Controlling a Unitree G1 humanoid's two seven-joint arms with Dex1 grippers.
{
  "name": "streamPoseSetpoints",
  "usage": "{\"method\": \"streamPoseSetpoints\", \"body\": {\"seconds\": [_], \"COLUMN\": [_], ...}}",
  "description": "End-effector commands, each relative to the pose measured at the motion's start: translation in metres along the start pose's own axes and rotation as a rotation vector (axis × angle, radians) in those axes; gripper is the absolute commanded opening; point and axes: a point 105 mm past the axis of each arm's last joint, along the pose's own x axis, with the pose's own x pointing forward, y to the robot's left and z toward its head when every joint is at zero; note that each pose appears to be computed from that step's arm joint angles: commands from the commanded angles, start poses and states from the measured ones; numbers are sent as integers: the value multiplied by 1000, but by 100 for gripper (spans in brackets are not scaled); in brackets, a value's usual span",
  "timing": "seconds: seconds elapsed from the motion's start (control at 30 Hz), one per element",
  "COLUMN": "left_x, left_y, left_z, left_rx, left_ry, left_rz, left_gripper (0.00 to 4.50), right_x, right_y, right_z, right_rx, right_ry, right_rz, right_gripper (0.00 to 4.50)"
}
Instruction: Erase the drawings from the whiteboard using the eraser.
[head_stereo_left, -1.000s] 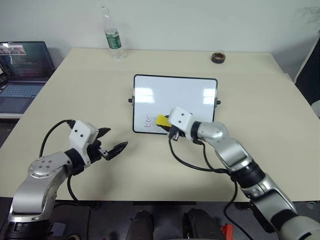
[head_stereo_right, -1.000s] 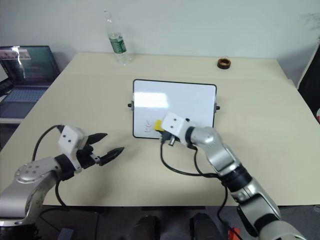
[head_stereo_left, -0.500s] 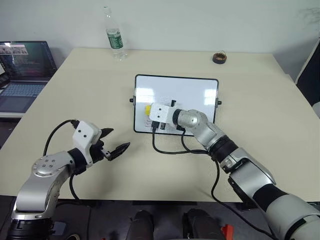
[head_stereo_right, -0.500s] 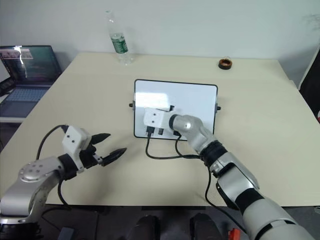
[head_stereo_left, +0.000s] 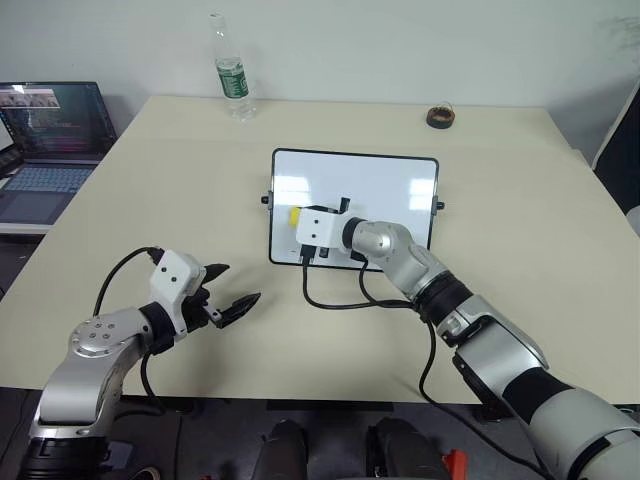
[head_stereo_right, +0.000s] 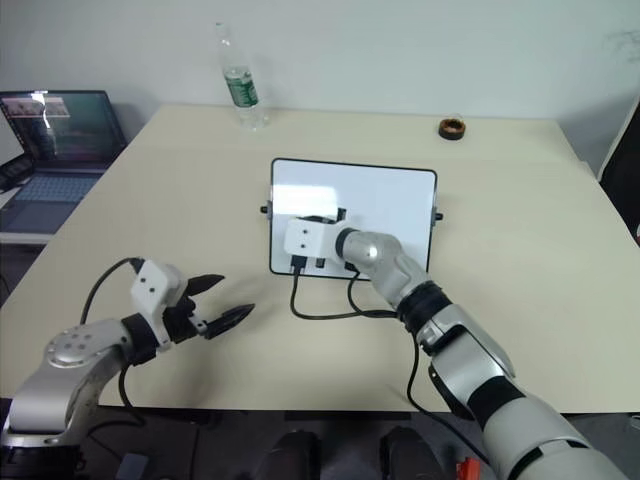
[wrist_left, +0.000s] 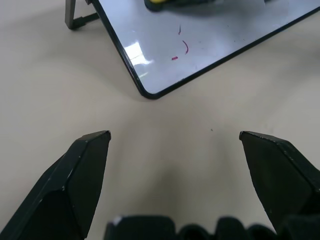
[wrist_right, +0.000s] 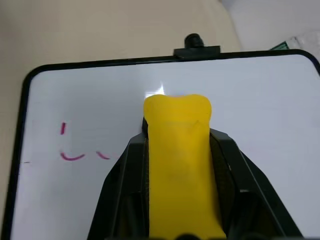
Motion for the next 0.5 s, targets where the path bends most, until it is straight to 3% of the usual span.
{"method": "streamPoseSetpoints", "body": {"seconds": [0.03, 0.2, 0.4, 0.5], "left_x": [-1, -1, -1, 0], "left_y": [0, 1, 2, 2], "left_z": [8, 5, 4, 4], "left_rx": [34, 32, 31, 30], "left_ry": [-32, -27, -27, -28], "left_rz": [-5, -5, -6, -7], "left_gripper": [450, 450, 450, 450], "right_x": [3, -2, -2, -8], "right_y": [26, 60, 10, -1], "right_z": [2, -2, -6, -16], "right_rx": [-27, -118, -93, -97], "right_ry": [0, 8, 38, 60], "right_rz": [111, 283, 47, 27], "right_gripper": [121, 121, 121, 121]}}
